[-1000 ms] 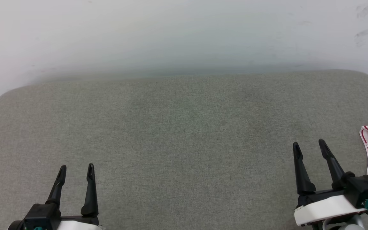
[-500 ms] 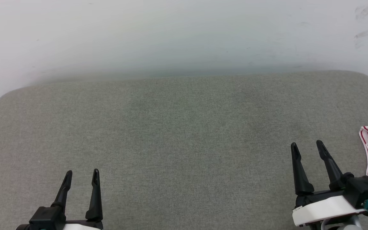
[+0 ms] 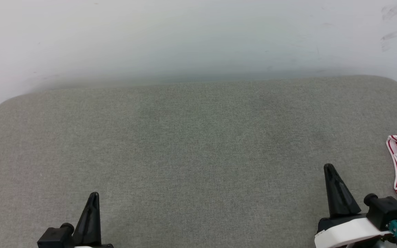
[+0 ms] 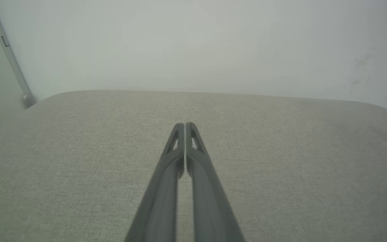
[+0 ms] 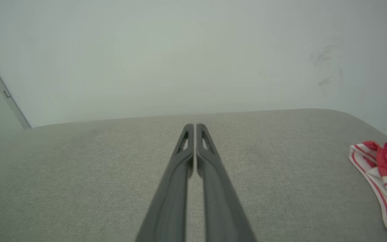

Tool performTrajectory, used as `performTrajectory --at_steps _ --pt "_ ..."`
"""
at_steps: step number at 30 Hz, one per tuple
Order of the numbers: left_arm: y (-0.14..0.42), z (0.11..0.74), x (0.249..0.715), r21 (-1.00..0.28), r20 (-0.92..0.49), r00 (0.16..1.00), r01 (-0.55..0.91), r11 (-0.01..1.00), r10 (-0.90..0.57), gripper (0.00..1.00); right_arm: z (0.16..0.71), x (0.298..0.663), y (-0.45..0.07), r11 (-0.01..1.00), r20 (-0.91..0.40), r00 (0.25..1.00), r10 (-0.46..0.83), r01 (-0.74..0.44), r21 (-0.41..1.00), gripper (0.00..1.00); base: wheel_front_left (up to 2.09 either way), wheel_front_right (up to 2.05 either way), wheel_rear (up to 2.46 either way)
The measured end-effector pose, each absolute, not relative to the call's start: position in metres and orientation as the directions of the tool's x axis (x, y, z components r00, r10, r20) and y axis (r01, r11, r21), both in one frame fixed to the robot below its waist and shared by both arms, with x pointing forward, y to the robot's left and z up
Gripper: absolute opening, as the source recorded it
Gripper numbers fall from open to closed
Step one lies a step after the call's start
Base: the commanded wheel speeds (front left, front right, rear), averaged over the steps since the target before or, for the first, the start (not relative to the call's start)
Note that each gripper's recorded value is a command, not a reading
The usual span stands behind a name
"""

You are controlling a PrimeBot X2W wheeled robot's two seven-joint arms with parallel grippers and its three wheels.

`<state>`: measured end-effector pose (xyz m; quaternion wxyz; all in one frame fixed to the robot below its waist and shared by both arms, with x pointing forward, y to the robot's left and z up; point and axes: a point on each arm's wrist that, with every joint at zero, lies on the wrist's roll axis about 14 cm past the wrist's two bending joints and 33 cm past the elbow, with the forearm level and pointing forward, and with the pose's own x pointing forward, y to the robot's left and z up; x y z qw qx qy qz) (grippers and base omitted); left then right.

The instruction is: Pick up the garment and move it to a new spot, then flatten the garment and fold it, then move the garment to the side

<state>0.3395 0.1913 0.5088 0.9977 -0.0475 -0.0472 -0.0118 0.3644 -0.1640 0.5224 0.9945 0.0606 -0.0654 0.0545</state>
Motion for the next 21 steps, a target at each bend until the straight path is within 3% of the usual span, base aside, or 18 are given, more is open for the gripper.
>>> performTrajectory --at_steps 21 --pt "0.201 0.493 0.347 -0.448 0.009 0.999 -0.039 0.893 0.048 0.00 0.505 0.366 -0.179 0.883 0.054 0.998 0.021 -0.044 0.468 0.00 0.00 0.00 0.00"
